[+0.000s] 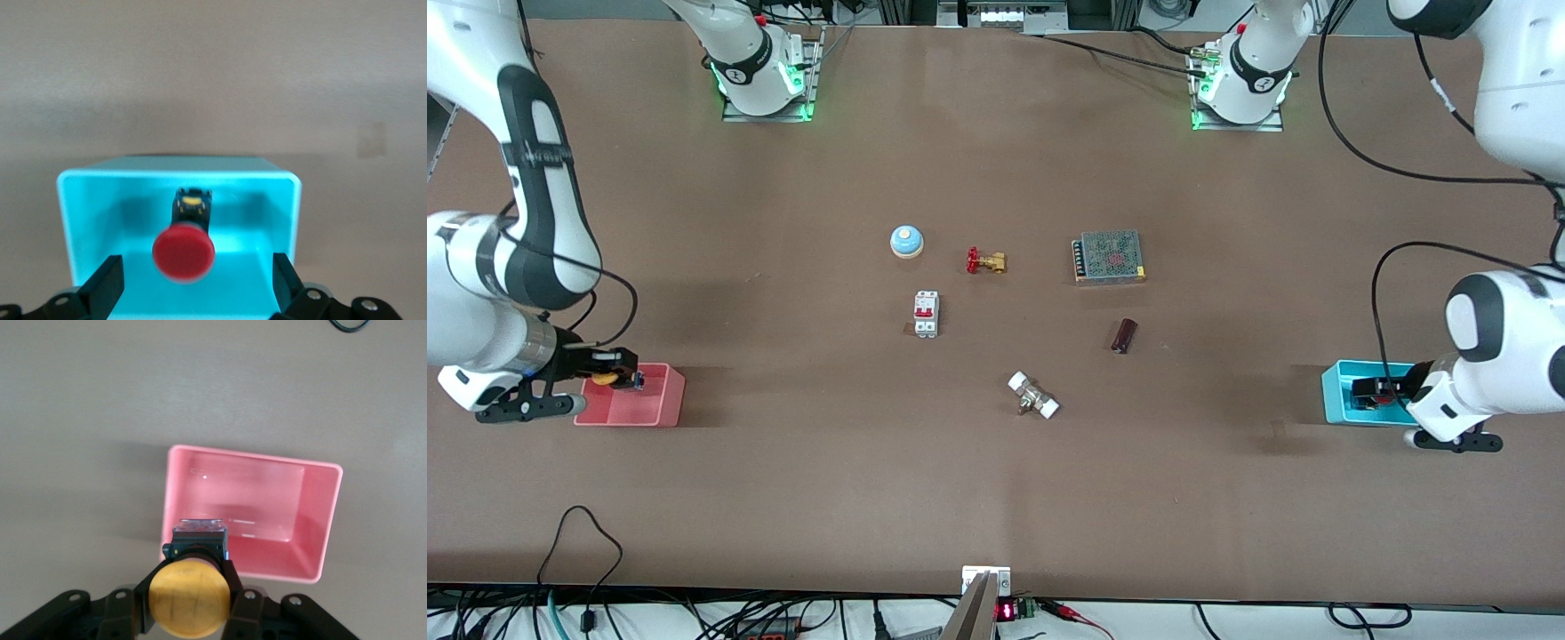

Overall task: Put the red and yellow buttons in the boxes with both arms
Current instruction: 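Carry the yellow button to the pink box while the left gripper lowers red, then release the red button in the cyan box and raise the left gripper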

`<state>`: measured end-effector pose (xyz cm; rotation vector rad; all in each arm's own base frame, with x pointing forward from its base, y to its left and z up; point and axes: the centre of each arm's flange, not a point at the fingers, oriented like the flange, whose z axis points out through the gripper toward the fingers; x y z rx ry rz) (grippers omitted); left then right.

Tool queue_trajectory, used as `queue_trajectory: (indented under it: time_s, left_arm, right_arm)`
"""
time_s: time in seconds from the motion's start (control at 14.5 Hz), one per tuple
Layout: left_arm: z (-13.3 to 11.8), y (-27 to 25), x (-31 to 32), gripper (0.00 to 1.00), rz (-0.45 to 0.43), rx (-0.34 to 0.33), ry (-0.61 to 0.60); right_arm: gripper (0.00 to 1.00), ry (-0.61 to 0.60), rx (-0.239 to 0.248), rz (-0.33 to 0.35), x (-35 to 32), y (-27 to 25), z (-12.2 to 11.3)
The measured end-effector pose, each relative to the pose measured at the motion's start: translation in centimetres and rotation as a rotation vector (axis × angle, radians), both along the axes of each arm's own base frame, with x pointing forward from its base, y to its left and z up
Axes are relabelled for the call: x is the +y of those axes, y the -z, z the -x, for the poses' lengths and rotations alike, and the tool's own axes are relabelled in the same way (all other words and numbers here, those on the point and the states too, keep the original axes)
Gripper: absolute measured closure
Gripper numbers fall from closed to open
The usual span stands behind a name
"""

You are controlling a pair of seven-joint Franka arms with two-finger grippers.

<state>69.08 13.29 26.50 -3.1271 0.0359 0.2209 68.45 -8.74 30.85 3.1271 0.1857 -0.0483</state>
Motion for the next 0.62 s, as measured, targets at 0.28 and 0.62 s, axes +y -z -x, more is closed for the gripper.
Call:
queue_trajectory:
  time_s: [0.28,0.62]
  left_arm:
    - [0.7,-6.0,-2.9,0.0,0.006,0.034,0.037]
    - [2.7,-15.9,-11.1,0.0,0.005,0.091,0.081]
  right_arm:
    - [0.64,0.021,-0.018,0.014,-1.9,1.6,-0.4]
    - [0.64,0.026,-0.02,0.016,-2.6,4.6,-0.5]
